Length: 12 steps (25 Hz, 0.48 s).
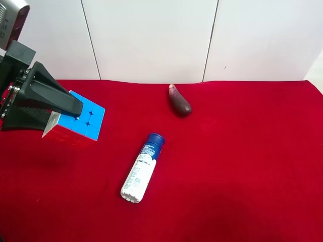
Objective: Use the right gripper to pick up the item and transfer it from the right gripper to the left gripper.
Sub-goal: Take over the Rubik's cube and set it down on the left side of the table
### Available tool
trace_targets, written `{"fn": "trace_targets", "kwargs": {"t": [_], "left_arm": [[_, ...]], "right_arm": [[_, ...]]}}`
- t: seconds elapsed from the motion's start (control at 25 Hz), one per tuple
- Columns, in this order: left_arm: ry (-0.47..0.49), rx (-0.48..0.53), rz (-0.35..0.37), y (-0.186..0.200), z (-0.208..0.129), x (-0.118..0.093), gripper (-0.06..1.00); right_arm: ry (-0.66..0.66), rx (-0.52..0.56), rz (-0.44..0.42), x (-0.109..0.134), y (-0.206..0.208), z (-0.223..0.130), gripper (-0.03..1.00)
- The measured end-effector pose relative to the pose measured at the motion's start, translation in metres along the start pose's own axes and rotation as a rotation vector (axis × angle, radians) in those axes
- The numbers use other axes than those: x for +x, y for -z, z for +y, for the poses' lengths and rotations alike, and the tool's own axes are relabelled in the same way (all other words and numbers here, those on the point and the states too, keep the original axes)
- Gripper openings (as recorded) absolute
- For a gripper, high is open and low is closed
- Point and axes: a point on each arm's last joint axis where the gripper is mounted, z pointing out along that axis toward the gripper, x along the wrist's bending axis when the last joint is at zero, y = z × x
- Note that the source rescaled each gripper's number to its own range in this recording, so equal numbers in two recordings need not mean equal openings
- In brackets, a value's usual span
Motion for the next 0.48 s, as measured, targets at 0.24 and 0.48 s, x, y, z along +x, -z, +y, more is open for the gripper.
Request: {"fn": "trace_targets", "kwargs": {"t": [0.24, 0.48], "left_arm": [[-0.012, -0.002, 0.001, 0.0000, 0.0002, 0.0001, 0.03], [-0.023, -0.003, 0.001, 0.0000, 0.0003, 0.0001, 0.03]], "right_arm": [[-0.170, -0.060, -0.297, 0.0007, 0.0048, -0.0029, 1.00], [-0.257, -0.067, -0.450, 0.0010, 0.0042, -0.0025, 1.00]]}}
